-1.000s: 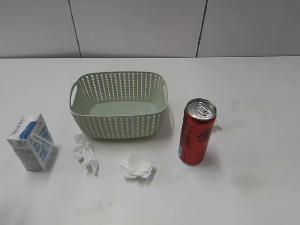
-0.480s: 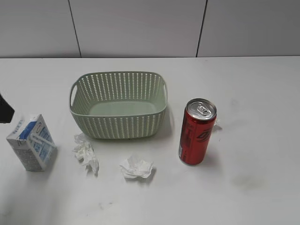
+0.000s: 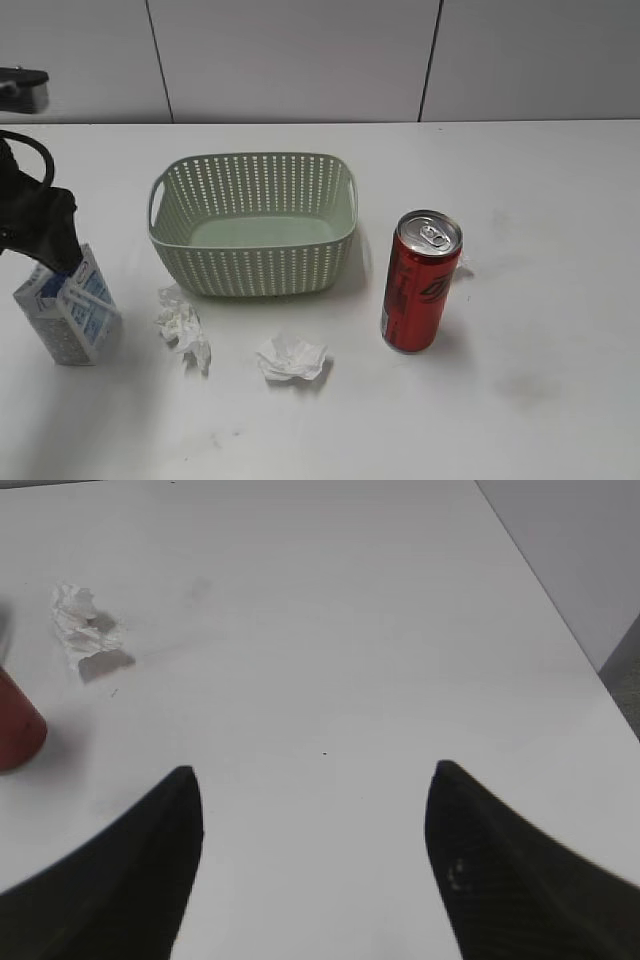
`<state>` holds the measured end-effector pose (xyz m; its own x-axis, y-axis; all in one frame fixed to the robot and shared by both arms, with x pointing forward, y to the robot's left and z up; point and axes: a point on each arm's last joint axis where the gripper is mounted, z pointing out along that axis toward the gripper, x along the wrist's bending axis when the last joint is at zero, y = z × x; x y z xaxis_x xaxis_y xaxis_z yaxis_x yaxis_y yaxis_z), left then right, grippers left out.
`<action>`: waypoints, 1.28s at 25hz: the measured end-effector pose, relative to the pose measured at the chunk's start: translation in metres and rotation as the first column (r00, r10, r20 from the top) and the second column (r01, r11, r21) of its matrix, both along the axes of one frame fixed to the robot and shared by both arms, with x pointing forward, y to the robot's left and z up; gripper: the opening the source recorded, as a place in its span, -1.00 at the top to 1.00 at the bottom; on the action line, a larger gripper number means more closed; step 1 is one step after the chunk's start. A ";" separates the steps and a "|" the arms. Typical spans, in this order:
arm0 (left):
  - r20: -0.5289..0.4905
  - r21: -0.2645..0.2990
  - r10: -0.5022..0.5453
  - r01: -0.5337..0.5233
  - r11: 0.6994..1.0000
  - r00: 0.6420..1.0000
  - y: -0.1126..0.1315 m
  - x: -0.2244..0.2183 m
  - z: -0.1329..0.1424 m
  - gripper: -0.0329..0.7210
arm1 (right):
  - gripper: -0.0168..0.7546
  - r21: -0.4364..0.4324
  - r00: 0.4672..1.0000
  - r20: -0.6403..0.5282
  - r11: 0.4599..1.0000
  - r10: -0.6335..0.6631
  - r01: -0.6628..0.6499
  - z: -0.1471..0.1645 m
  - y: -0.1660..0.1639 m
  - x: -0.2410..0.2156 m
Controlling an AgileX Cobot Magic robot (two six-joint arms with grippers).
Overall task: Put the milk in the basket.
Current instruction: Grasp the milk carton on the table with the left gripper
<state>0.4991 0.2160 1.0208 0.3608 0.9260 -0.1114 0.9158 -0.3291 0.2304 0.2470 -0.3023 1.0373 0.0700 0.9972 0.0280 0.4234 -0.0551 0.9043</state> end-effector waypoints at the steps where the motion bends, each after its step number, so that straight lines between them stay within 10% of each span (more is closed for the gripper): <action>1: -0.019 0.006 0.000 0.001 1.000 1.000 -0.001 0.004 -0.006 -0.78 | -0.48 0.000 1.000 0.000 1.000 0.000 0.000 0.000 0.000 0.000; 16: -0.151 0.040 0.022 -0.016 0.999 0.988 -0.009 0.030 -0.068 -0.74 | -0.48 0.000 1.000 0.000 1.000 0.000 0.000 0.000 0.000 0.000; 26: -0.180 0.050 0.024 -0.015 0.999 0.983 -0.010 0.033 -0.079 0.01 | -0.48 0.000 1.000 0.000 1.000 0.000 0.000 0.000 0.000 0.000; 32: -0.191 0.051 0.022 -0.013 0.999 0.981 -0.010 0.033 -0.078 0.04 | -0.48 0.000 1.000 0.000 1.000 0.000 0.000 0.000 0.000 0.000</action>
<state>0.5318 0.2062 0.9432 0.3209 0.9380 -0.1311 0.9471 -0.3192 0.0340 0.2470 -0.3023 1.0373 0.0700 0.9972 0.0280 0.4234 -0.0551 0.9043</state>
